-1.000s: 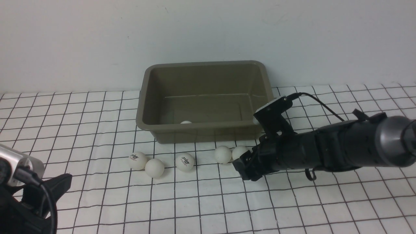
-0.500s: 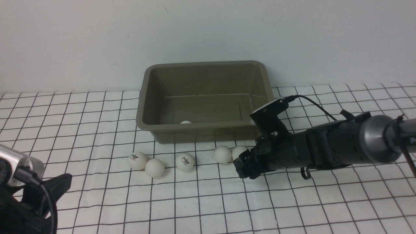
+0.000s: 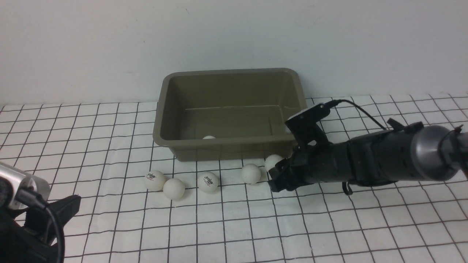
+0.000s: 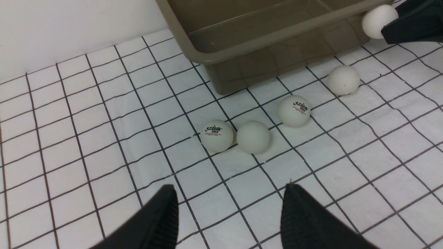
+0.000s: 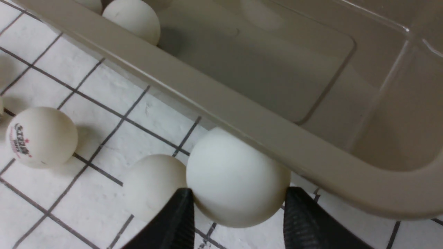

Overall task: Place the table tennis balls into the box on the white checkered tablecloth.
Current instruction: 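Reach for and grasp a ping pong ball on the table, then release the ping pong ball into the bin and lift the gripper away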

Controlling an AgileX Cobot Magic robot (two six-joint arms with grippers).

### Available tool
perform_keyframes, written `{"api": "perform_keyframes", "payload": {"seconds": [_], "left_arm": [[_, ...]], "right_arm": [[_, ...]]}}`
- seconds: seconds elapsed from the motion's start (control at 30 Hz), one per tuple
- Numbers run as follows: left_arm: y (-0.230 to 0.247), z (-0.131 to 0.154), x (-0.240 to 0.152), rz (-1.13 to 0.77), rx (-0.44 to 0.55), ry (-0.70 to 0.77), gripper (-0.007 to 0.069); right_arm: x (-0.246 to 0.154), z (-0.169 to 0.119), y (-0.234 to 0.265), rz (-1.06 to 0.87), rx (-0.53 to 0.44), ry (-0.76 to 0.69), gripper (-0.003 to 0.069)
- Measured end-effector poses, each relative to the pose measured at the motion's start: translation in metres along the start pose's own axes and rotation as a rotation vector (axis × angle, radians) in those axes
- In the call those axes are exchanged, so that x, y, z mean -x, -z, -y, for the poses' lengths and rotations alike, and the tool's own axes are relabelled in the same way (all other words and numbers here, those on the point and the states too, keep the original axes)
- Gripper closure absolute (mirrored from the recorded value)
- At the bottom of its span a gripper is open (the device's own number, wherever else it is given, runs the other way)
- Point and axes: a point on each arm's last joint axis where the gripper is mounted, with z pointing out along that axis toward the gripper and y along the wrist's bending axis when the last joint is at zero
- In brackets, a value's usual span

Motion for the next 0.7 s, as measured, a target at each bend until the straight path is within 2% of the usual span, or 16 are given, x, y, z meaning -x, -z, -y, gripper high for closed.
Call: {"api": "perform_keyframes", "payload": {"seconds": [0.23, 0.7], "left_arm": [[0.0000, 0.0000, 0.0000, 0.000, 0.000, 0.000, 0.0260], [0.0000, -0.0001, 0.0001, 0.001, 0.001, 0.000, 0.0260]], "right_arm": [[0.0019, -0.0048, 0.0028, 0.017, 0.049, -0.011, 0.0354], [-0.0006, -0.0012, 0.0026, 0.002, 0.009, -0.011, 0.0354]]}}
